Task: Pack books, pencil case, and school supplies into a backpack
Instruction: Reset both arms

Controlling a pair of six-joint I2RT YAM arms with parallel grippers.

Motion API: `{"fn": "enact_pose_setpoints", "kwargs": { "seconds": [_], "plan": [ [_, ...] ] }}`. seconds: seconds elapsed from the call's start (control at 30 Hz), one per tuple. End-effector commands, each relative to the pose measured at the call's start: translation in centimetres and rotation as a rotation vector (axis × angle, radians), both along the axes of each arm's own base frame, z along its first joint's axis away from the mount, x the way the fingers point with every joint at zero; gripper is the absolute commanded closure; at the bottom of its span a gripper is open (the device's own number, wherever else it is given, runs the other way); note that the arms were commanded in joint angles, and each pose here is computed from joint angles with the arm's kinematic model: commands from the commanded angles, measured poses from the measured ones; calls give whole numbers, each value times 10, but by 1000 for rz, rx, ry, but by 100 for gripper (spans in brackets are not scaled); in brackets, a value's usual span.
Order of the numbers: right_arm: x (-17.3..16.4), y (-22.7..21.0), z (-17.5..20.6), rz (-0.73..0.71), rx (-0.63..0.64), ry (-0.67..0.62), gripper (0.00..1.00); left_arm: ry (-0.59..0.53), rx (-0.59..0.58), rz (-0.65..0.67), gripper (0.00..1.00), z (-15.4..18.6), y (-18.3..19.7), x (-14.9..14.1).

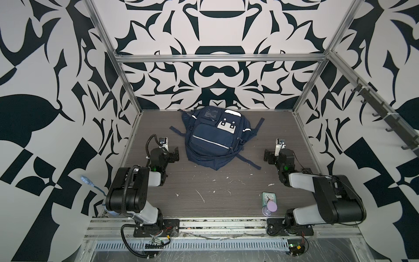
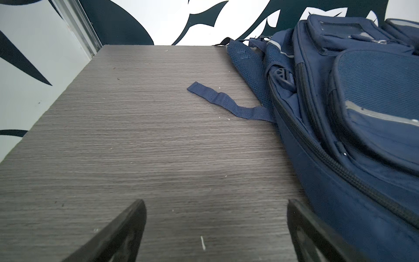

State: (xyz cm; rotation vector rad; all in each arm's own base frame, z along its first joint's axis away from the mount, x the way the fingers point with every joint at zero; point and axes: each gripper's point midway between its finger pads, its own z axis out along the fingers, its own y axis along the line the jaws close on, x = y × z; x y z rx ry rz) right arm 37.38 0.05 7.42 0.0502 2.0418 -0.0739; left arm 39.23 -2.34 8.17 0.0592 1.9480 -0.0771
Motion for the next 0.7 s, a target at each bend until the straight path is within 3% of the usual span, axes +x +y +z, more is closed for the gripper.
{"fn": "enact_pose_setpoints", "kwargs": {
  "seconds": [0.0, 0.2, 0.37, 0.67],
  "plan": [
    [10, 14, 11, 85, 12, -104, 1, -23, 4, -13, 1, 5, -1, 2],
    [11, 24, 5, 151, 10, -100, 0, -22, 4, -12, 1, 5, -1, 2],
    [13, 13, 4, 79, 9, -83, 0, -23, 4, -12, 1, 5, -1, 2],
    [14, 12, 4, 79, 9, -81, 1, -22, 4, -12, 1, 5, -1, 2]
  ]
}}
